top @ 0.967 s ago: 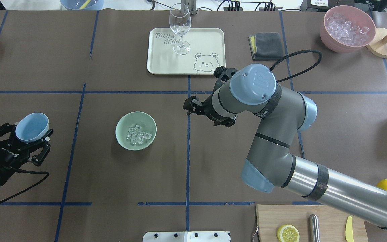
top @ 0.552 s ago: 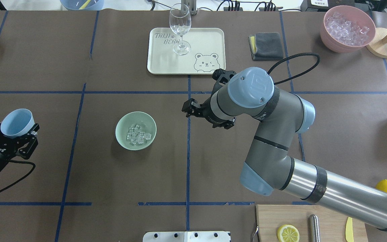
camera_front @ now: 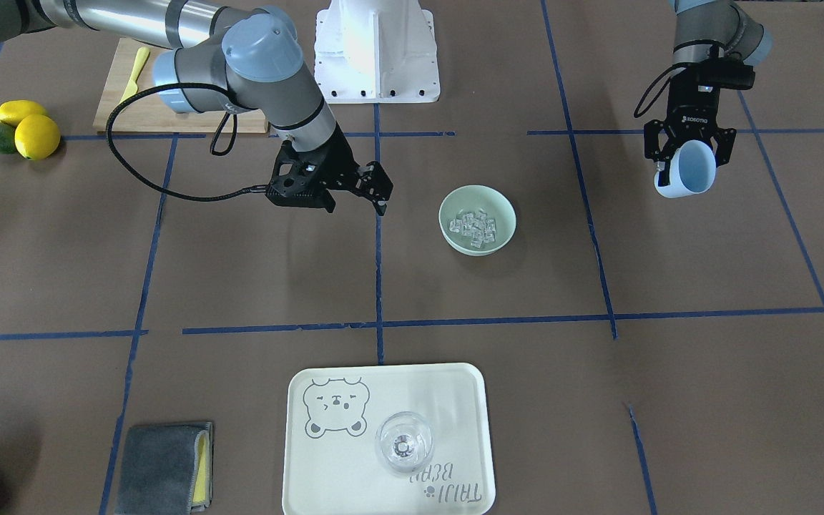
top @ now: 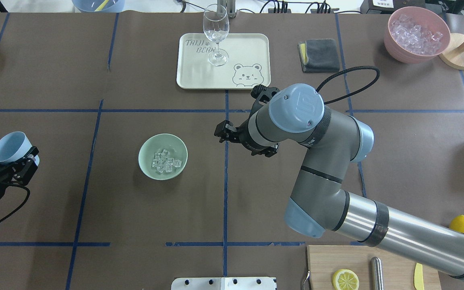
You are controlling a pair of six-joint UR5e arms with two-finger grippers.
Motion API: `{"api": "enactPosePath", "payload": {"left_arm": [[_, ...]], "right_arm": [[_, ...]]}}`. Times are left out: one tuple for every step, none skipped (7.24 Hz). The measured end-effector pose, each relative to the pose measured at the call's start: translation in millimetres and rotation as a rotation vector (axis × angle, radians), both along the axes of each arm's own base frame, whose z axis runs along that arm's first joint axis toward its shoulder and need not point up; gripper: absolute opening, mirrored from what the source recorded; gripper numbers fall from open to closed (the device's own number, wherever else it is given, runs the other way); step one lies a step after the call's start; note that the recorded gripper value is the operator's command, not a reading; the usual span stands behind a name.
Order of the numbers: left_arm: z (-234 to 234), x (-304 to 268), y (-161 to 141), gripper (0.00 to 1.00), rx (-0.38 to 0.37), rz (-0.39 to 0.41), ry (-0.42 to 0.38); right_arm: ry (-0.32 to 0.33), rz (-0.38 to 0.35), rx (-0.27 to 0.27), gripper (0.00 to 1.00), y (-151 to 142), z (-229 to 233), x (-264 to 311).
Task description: Pour ice into bowl
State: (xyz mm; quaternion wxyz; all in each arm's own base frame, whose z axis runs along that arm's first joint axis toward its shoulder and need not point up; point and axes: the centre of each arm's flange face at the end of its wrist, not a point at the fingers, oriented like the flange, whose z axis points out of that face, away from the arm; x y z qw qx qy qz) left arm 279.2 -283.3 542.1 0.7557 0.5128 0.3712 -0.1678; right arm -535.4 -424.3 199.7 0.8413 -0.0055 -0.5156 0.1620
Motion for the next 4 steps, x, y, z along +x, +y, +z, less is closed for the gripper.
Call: {"api": "enactPosePath", "payload": {"left_arm": [[7.2,-0.4,-0.4,0.00,-0.024,-0.017,0.037],[23.9,-1.8,-1.6,0.00,-0.034,-0.047,0.027],[40.2,-3.1,-2.9,0.00,-0.034,-0.077,0.000],[48.4,-2.9,-3.9,0.00,-0.031,-0.094,-0.015]], "right_arm": [[0.000,0.005,0.002,1.00,3.0,-2.4,-4.1],[-0.001,0.009,0.002,1.00,5.8,-5.7,-9.4],[-0.001,0.017,-0.002,1.00,6.6,-11.9,-18.9],[0.001,0.026,-0.008,1.00,6.9,-19.8,-31.6]]}}
